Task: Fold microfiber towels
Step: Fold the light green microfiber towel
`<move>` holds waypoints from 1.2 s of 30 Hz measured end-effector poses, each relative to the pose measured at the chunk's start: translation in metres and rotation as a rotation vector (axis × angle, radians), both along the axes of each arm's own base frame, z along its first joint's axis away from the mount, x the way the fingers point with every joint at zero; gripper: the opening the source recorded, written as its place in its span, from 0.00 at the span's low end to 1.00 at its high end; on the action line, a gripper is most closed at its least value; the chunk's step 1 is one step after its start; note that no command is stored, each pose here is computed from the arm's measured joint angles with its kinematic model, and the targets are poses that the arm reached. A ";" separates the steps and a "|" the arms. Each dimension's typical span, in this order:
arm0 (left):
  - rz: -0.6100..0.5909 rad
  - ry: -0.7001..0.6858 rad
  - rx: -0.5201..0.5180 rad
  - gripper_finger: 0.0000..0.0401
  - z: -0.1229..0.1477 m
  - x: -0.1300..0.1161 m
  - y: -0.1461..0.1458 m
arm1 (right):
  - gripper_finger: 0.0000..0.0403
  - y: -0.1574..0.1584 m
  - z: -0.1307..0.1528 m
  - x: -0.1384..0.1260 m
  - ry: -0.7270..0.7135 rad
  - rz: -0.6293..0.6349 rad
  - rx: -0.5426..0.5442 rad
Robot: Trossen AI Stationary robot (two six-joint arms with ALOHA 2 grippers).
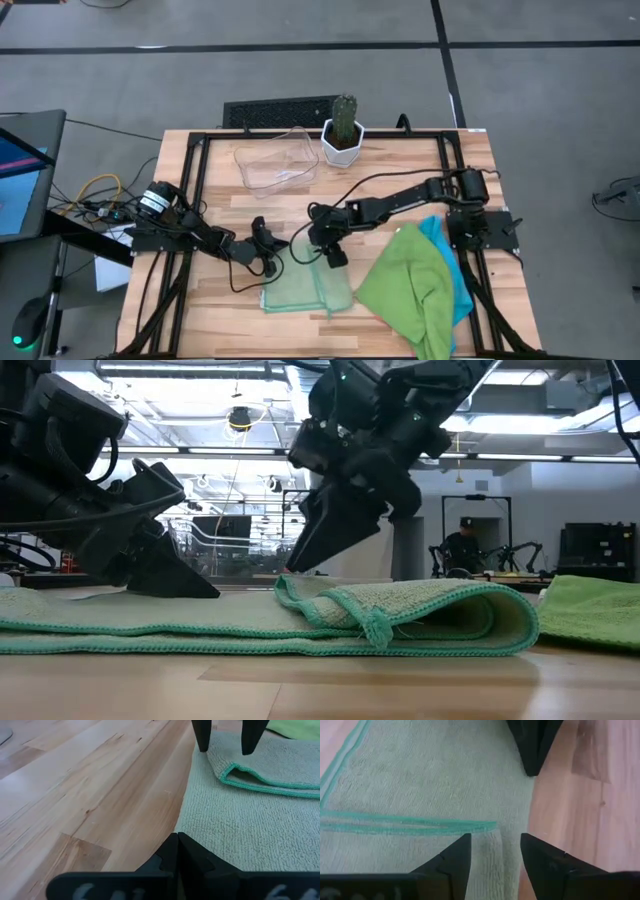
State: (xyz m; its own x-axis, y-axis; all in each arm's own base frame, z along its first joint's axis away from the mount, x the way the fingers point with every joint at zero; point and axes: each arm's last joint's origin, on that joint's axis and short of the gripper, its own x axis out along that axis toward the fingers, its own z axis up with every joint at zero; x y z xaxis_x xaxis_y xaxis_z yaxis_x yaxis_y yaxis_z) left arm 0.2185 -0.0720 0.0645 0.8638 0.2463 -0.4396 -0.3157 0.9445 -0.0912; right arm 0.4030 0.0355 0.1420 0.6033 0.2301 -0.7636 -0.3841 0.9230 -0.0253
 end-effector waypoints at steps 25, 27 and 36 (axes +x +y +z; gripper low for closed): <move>0.009 0.001 0.007 0.00 0.000 0.000 0.000 | 0.11 0.002 -0.017 0.001 0.048 0.030 0.006; 0.009 0.001 0.007 0.00 0.000 0.000 0.000 | 0.05 0.001 -0.017 0.001 0.046 0.030 0.006; 0.011 0.001 0.008 0.00 0.000 0.000 0.000 | 0.11 -0.001 0.000 0.005 0.000 0.010 0.017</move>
